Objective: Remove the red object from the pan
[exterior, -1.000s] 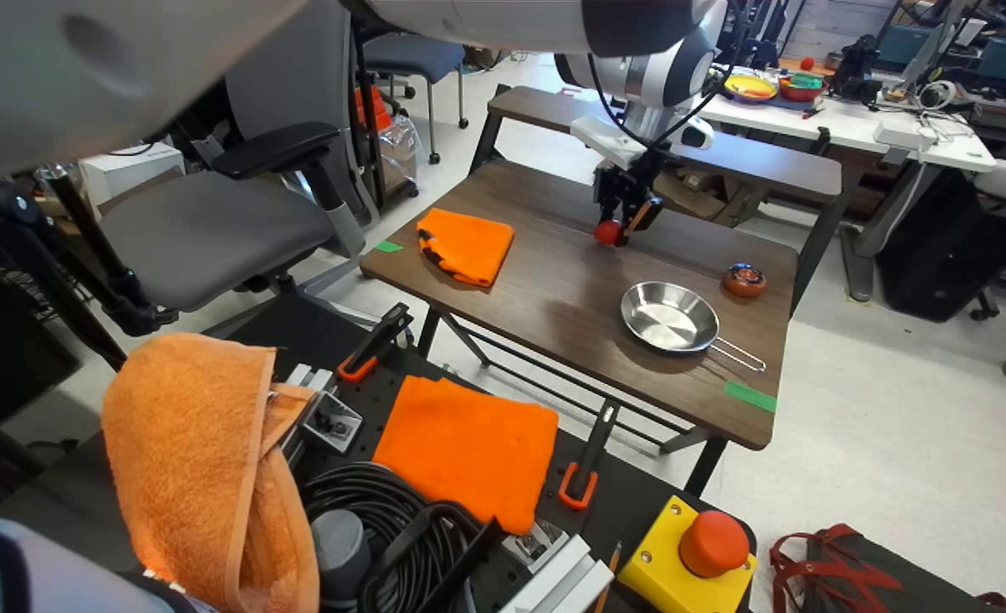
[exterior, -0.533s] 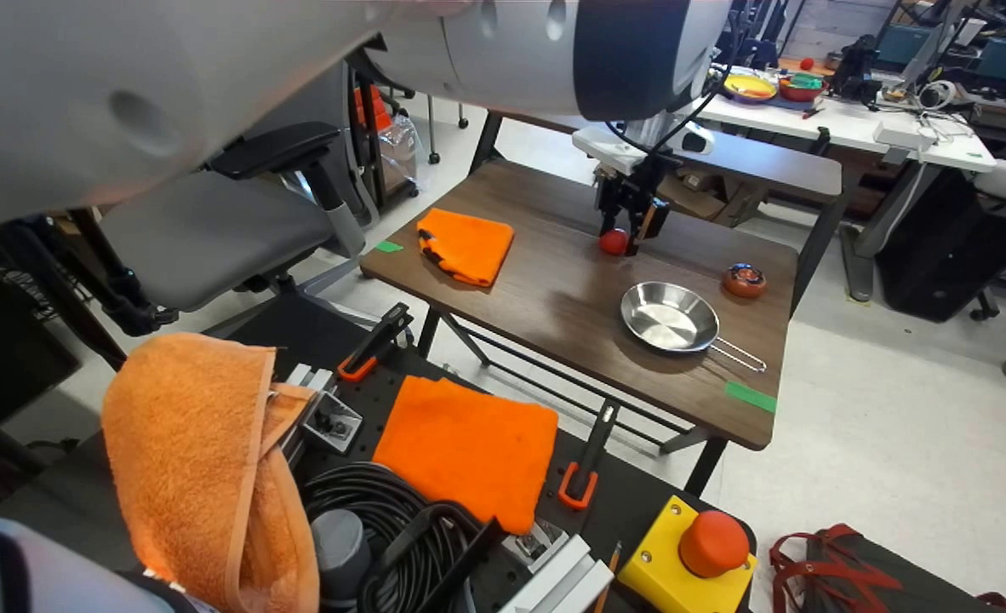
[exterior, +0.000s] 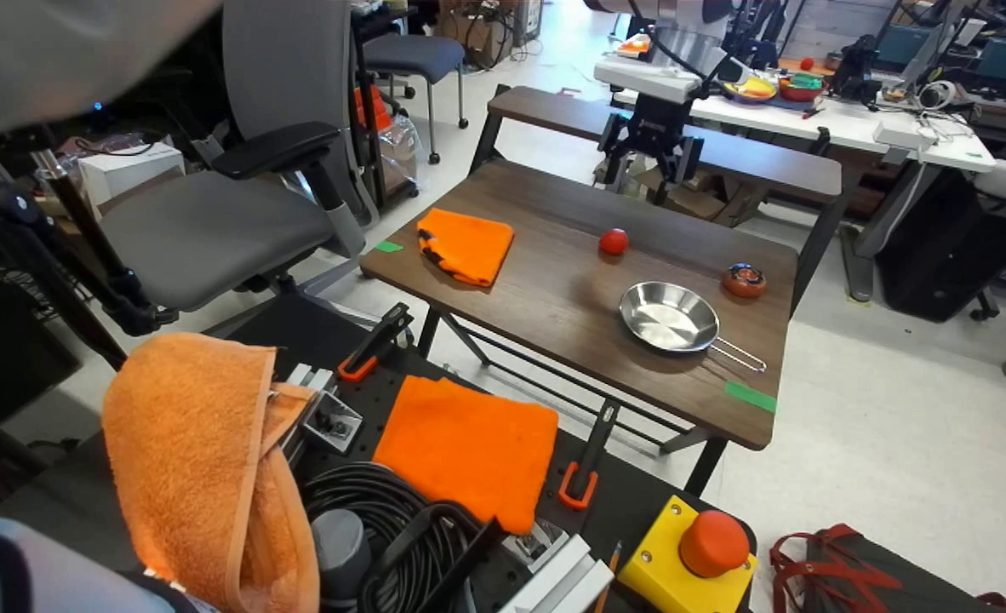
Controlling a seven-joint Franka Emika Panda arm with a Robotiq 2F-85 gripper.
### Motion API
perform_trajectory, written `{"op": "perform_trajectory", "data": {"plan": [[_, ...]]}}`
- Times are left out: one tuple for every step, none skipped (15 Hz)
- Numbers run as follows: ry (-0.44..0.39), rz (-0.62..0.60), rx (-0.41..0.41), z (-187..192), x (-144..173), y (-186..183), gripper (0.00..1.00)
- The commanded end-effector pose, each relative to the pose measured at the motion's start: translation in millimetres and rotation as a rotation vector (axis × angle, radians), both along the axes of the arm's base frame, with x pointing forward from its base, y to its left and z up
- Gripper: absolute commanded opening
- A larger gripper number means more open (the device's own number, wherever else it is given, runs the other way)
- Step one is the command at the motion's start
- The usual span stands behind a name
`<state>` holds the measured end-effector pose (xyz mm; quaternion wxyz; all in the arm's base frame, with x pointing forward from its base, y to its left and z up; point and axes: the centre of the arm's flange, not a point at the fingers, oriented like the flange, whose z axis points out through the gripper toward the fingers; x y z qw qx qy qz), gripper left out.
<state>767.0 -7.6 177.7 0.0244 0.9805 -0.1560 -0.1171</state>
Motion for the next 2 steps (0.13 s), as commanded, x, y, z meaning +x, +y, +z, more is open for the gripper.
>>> {"op": "perform_trajectory", "data": {"plan": [[0.002, 0.007, 0.005, 5.1, -1.2, -1.9, 1.0], [0.007, 0.011, 0.008, 5.6, -2.6, -2.2, 1.0]]}}
